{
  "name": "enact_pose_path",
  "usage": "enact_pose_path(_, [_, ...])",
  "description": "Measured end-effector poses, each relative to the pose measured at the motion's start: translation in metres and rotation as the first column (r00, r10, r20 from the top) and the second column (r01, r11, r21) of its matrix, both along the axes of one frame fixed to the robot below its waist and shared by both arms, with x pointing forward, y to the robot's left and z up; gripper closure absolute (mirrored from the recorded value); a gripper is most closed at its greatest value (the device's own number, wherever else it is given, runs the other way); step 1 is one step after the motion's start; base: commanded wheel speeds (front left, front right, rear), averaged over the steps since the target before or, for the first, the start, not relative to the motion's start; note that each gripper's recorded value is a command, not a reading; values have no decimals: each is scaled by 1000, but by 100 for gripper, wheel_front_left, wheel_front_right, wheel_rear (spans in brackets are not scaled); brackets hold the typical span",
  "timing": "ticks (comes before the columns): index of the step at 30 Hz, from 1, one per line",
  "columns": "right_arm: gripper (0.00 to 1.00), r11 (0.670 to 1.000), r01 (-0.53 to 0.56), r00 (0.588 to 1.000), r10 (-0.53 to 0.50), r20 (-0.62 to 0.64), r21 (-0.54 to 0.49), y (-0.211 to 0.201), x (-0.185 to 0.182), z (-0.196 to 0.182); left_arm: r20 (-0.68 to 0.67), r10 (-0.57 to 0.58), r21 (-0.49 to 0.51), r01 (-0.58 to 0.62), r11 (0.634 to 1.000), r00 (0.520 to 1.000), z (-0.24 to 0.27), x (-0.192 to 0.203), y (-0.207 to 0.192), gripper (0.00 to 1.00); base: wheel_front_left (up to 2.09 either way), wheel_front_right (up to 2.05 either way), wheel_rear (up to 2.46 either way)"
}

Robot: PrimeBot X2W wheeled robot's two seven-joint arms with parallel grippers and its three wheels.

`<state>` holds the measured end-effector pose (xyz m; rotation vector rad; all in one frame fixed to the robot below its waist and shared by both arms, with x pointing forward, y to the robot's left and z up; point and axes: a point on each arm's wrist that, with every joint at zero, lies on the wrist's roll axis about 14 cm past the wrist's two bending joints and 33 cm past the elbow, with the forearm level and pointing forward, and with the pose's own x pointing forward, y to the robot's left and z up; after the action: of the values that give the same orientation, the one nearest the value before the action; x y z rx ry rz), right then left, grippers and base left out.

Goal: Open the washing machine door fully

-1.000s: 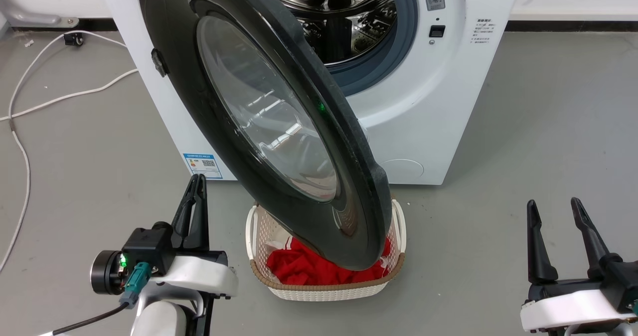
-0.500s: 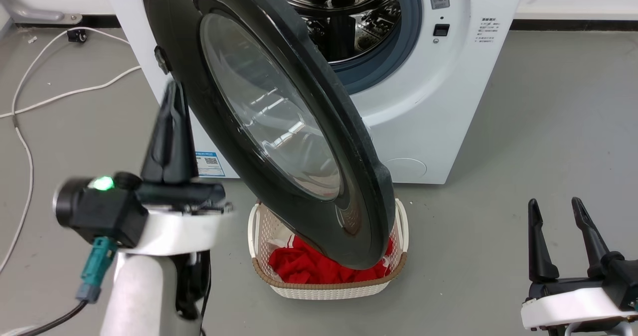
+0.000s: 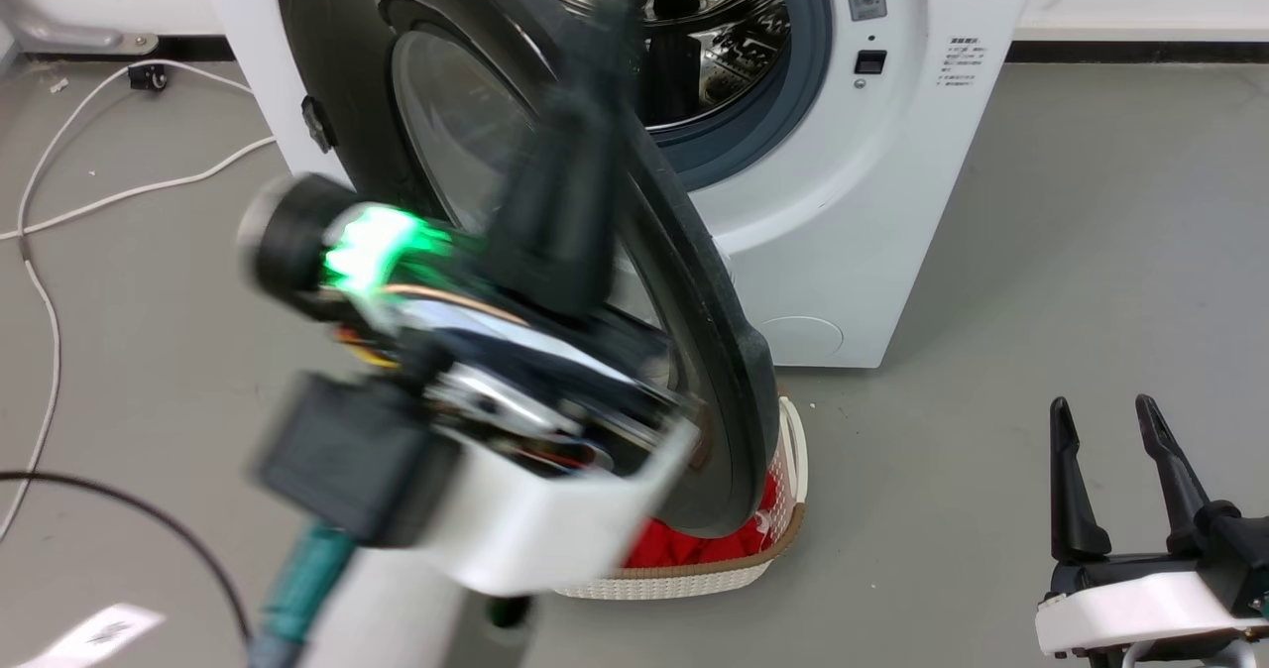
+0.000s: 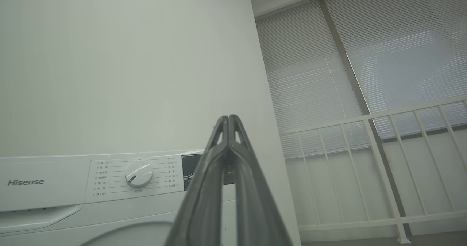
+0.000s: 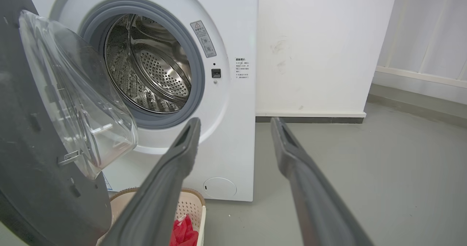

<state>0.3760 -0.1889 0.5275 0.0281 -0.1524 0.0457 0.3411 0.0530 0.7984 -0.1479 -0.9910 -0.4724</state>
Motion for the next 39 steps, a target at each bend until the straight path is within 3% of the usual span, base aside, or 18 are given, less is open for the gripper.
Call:
enact_pose_path(5, [0,1000,18,1000,-18,2,2,-6,-4,1,-109,-206,105,218,970,972,-33,-13,-63,100,0,0,0])
enact_pose_path(10, [0,1000,25,1000,-25,0,6,-8,-5,0,-324,-301,161,365,917,897,-88,-24,-104,100,0,0,0])
enact_pose_path(19, [0,1000,7,1000,-7,-9,21,-2,-4,-3,-671,-231,182,459,870,704,-196,-39,-115,100,0,0,0])
enact_pose_path(23, [0,1000,-3,1000,3,-15,24,1,-4,-5,-728,-193,180,455,872,658,-220,-37,-112,100,0,0,0])
enact_pose_path(26, [0,1000,-7,1000,8,-21,27,3,-4,-7,-739,-186,170,446,879,648,-227,-31,-113,100,0,0,0])
enact_pose_path(34, [0,999,5,999,-3,-45,41,-1,-4,-15,-718,-178,152,401,904,673,-222,2,-117,100,0,0,0])
enact_pose_path(39, [0,999,13,998,-10,-63,52,-3,-5,-21,-737,-158,144,381,913,657,-231,18,-117,100,0,0,0])
